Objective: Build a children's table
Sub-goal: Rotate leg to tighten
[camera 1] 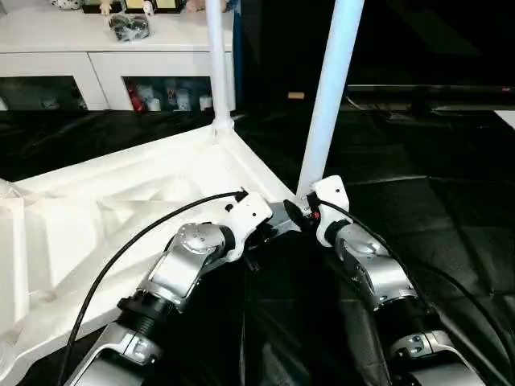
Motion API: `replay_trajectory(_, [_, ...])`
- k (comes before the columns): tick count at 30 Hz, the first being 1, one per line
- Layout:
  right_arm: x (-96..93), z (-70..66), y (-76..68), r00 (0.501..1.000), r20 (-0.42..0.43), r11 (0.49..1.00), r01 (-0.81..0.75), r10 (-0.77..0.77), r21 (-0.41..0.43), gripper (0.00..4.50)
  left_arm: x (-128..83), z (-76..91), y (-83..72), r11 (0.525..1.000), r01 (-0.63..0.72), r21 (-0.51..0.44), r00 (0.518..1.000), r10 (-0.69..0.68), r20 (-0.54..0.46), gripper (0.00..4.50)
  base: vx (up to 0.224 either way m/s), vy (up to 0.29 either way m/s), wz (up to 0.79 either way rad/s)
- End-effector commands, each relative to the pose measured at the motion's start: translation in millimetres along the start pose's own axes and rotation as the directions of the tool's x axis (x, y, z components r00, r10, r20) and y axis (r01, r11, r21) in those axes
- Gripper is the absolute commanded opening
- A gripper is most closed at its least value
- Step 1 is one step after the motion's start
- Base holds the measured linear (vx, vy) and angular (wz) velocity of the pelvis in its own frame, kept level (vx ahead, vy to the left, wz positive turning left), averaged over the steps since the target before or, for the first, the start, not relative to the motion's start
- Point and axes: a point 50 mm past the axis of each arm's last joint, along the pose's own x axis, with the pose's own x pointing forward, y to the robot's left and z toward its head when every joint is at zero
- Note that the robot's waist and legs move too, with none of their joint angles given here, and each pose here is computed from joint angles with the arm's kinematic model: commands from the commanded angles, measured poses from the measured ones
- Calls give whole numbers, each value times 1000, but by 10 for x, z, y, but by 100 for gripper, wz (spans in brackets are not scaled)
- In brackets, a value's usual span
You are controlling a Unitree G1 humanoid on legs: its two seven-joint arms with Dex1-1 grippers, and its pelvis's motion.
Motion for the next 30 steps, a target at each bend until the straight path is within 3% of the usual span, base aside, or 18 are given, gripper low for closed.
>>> replay_trajectory(1, [93, 36, 524, 973, 31, 973, -228, 227, 30, 326, 104, 132, -65, 1000, 0, 25, 999, -1, 39, 0, 0, 0, 0])
replay_trajectory(2, [53, 47, 458, 968, 43, 965, -251, 248, 72, 346, 60, 112, -69, 998, 41, 51, 998, -43, 53, 0, 0, 0, 0])
replay_trajectory(4, [18, 60, 377, 964, 47, 962, -265, 262, 71, 358, 12, 74, -49, 997, 53, 56, 997, -56, 49, 0, 0, 0, 0])
replay_trajectory(8, [-111, 54, 144, 937, 15, 937, -348, 348, -21, 380, -145, -4, -56, 982, 155, 109, 984, -162, 67, 0, 0, 0, 0])
replay_trajectory(9, [-136, 47, 108, 931, 5, 930, -365, 365, -36, 403, -173, -9, -63, 977, 175, 122, 980, -185, 75, 0, 0, 0, 0])
replay_trajectory(10, [-198, 40, 19, 915, -11, 914, -402, 402, -60, 410, -230, -40, -53, 974, 201, 103, 976, -208, 68, 0, 0, 0, 0])
replay_trajectory(12, [-242, 42, -27, 900, -21, 898, -435, 435, -69, 410, -269, -54, -51, 969, 221, 107, 971, -229, 70, 0, 0, 0, 0])
replay_trajectory(13, [-323, 50, -91, 868, -34, 864, -496, 495, -89, 410, -334, -70, -53, 959, 261, 113, 960, -270, 76, 0, 0, 0, 0])
replay_trajectory(19, [-502, 61, -171, 765, -95, 756, -644, 637, -118, 410, -484, -93, -72, 917, 378, 125, 917, -389, 85, 0, 0, 0, 0])
replay_trajectory(20, [-570, 54, -181, 711, -135, 701, -703, 690, -120, 410, -531, -109, -71, 903, 413, 122, 903, -423, 75, 0, 0, 0, 0])
replay_trajectory(21, [-586, 50, -185, 697, -145, 687, -716, 702, -119, 410, -542, -113, -70, 899, 420, 121, 900, -430, 72, 0, 0, 0, 0])
replay_trajectory(24, [-654, 19, -203, 642, -206, 629, -766, 739, -133, 374, -587, -135, -69, 883, 453, 127, 886, -461, 51, 0, 0, 0, 0])
replay_trajectory(30, [-662, 29, -193, 627, -213, 612, -779, 749, -140, 328, -612, -148, -75, 870, 475, 131, 875, -483, 41, 0, 0, 0, 0])
